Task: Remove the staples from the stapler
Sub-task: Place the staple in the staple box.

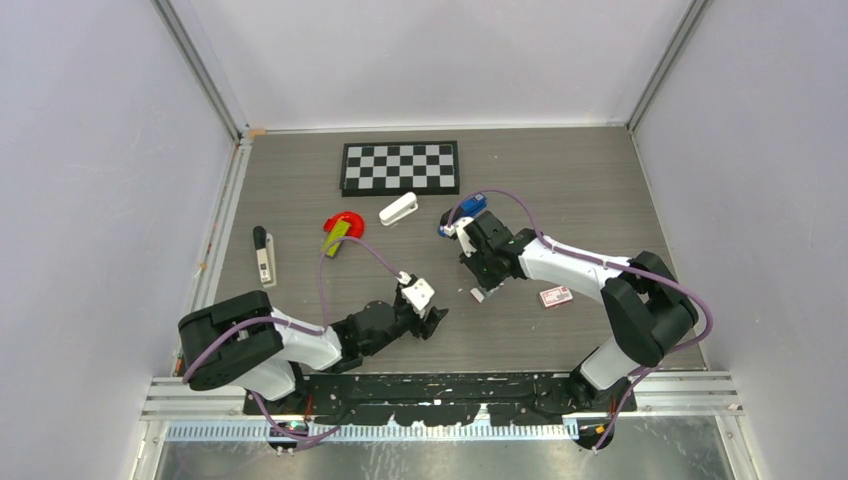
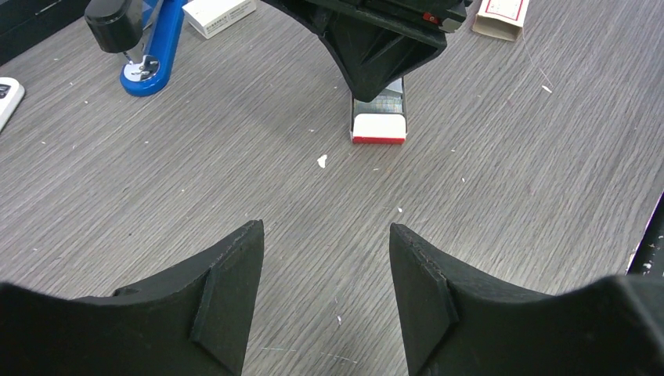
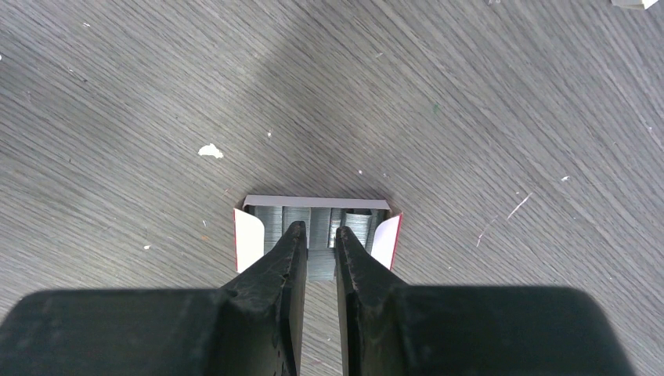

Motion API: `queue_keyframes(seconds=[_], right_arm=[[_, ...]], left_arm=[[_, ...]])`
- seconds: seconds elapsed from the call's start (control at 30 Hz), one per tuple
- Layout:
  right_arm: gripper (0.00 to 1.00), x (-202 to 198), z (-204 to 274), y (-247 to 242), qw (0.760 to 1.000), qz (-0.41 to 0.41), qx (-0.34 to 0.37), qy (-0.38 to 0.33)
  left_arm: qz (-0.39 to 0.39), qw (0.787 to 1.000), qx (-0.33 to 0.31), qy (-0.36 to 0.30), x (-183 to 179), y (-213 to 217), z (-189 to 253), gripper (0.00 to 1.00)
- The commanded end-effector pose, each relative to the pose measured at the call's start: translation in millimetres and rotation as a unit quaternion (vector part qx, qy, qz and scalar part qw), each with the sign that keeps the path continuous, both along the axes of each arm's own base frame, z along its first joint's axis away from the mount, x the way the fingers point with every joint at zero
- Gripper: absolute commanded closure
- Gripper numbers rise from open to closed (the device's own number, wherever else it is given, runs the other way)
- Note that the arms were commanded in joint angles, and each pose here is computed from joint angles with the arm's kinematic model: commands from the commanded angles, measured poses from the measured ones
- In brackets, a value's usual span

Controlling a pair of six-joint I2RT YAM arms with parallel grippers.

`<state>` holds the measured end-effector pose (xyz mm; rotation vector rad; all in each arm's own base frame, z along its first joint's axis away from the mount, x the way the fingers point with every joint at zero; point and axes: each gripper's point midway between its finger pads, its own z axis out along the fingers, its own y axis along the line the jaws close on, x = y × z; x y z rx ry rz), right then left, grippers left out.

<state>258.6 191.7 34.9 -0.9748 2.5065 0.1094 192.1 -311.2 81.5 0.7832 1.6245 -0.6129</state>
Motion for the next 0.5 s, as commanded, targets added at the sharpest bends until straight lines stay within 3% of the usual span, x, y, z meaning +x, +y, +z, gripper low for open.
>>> queue_keyframes(seconds=[0.0,0.47], right_arm=[[0.82,17.6,24.6,13.5,0.999,0.001,0.027,-0.043],[0.82,22.6,22.2,7.9,0.998,-0.003,0.007,-0.057]], left_arm=[[0.003,1.000,-0.027,-0.011,-0.3,-0.8,15.8,0.38],[-0.002,0.999,-0.035,-0.009,-2.0,-1.7,19.7,0.38]])
